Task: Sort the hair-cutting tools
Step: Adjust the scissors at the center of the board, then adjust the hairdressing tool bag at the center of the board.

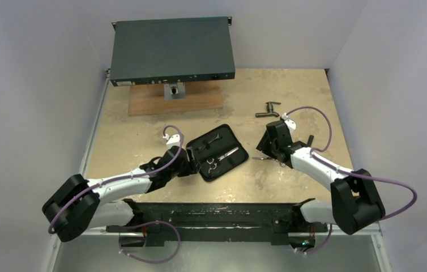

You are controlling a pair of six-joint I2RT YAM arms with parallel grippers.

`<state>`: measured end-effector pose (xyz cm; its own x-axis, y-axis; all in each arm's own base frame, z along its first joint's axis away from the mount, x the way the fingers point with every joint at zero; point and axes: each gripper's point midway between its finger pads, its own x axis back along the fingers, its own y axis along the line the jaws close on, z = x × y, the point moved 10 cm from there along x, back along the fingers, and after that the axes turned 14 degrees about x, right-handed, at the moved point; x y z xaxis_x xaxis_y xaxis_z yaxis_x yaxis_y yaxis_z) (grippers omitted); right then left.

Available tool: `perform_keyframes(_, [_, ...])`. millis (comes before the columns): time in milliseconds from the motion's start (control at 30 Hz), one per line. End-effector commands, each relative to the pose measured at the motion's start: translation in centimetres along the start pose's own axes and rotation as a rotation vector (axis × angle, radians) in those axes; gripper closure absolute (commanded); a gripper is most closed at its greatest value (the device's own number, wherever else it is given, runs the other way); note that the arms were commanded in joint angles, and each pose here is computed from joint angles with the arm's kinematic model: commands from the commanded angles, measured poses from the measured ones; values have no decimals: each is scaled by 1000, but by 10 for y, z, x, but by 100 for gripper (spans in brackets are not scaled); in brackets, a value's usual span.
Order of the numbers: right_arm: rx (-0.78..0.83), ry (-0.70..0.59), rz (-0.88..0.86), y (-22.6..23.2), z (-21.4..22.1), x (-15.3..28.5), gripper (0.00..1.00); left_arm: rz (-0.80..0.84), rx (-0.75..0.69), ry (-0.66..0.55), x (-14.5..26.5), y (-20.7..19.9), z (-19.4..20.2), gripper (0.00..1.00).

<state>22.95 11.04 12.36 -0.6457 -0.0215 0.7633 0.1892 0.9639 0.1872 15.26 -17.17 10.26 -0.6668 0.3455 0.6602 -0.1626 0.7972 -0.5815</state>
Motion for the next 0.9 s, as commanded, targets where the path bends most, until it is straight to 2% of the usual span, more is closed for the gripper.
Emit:
perform_keyframes(0, [30,-115,-80,10,-19,8,55,78,-6,-25,-8,-28,-14,42])
perform_keyframes(100, [90,-131,-163,22,-24,1,55,60,-7,-19,-13,-29,-13,42])
perform_keyframes(200, [141,-99,-172,27,-21,-11,56,36,-15,-12,-19,-31,-15,41])
perform_keyframes(433, [197,-44,-254,41,-1,-26,62,-25,-29,-4,-38,-37,-25,42])
perform_keyframes(867, [204,26,-388,66,55,-6,67,-71,-17,-68,-50,-43,-58,44])
